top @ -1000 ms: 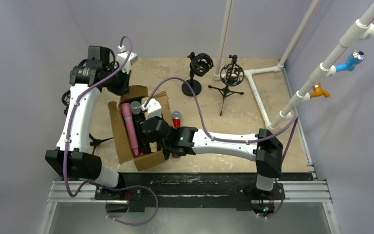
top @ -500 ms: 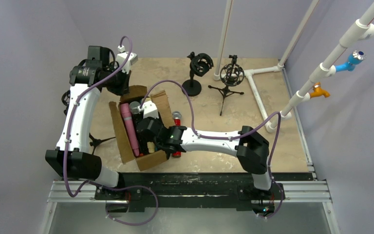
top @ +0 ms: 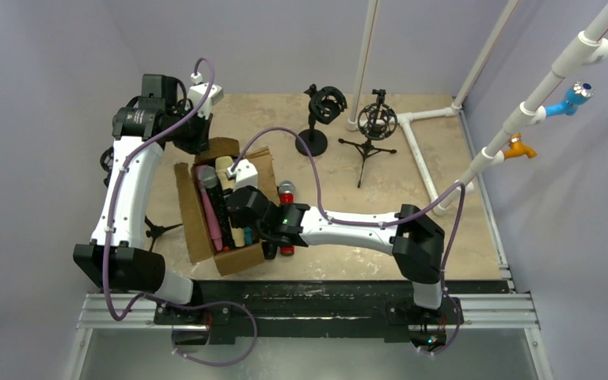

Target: Attach the microphones to the stand

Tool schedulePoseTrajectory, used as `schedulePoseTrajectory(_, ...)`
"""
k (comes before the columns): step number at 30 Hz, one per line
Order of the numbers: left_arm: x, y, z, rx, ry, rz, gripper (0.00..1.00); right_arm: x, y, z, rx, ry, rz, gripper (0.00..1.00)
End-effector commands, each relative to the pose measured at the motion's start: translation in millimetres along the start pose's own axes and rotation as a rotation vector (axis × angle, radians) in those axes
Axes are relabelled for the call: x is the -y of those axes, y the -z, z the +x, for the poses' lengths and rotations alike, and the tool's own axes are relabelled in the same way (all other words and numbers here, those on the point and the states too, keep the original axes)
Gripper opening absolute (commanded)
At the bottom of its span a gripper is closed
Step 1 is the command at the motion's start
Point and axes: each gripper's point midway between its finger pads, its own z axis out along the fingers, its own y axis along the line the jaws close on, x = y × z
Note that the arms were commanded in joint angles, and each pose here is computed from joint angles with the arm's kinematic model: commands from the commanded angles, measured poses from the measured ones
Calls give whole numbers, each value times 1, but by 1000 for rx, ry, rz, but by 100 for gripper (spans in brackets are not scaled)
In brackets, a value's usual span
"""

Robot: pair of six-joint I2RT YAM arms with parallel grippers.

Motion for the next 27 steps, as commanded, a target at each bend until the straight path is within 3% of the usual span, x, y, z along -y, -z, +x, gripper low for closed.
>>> schedulePoseTrajectory(1,7,26,-36,160,-25,2,0,-25,16,-37,90,-61,-115,28)
schedulePoseTrajectory(5,8,26,-36,160,-21,4,0,-27,15,-34,79,-72,-129,23)
schedulePoseTrajectory(11,2,26,-35,153,-40,-25,0,-22,42,-67,139,-108,-153,0)
schedulePoseTrajectory(19,0,24,-33,149,-44,-37,0,22,89,-104,191,-192,-139,0)
schedulePoseTrajectory(27,-1,27,-35,159,-47,-40,0,125,110,-67,151,-253,36,0)
